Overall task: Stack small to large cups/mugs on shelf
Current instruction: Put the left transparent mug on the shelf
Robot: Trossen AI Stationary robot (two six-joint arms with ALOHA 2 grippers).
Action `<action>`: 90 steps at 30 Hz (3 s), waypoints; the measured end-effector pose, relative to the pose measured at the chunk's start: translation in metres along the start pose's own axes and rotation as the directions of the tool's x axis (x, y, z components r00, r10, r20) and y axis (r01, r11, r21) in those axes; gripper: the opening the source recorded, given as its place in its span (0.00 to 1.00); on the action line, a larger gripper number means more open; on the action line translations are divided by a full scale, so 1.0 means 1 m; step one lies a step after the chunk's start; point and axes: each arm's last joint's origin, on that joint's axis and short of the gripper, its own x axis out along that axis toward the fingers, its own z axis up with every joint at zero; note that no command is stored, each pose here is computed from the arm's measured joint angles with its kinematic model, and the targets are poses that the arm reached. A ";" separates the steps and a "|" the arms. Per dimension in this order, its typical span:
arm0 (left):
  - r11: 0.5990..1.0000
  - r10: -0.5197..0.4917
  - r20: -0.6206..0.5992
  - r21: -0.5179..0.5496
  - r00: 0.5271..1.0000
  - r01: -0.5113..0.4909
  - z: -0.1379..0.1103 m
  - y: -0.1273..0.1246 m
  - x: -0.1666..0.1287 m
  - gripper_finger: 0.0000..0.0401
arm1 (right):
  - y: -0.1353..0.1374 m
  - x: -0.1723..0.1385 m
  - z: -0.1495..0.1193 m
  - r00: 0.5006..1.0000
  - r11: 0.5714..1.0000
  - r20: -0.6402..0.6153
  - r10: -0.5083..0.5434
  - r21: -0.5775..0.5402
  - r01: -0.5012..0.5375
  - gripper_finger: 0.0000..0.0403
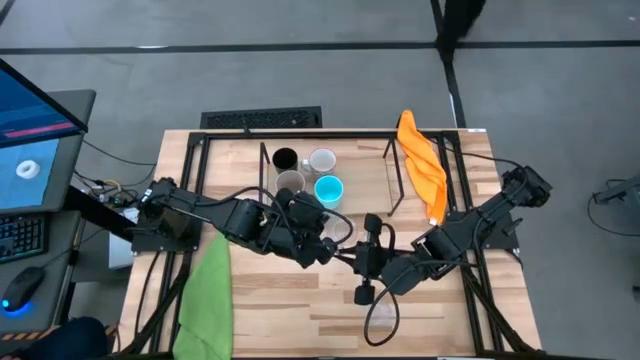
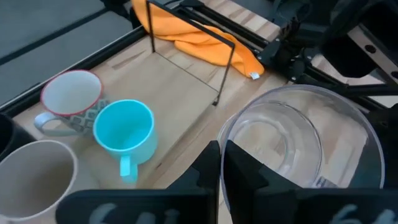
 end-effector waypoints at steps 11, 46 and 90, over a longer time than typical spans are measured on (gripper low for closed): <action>0.998 -0.022 -0.028 0.066 0.999 0.024 -0.001 0.001 -0.005 0.13 | -0.001 0.000 0.000 1.000 0.986 0.001 -0.009 0.165 0.009 0.05; 0.960 -0.276 0.198 0.100 0.940 0.261 -0.014 0.004 -0.182 0.31 | -0.082 0.039 -0.104 0.897 0.746 0.002 -0.441 0.556 0.366 0.04; 0.955 -0.296 0.184 0.080 0.937 0.286 -0.019 0.003 -0.187 0.31 | -0.073 0.111 -0.192 0.896 0.753 -0.053 -0.441 0.522 0.401 0.13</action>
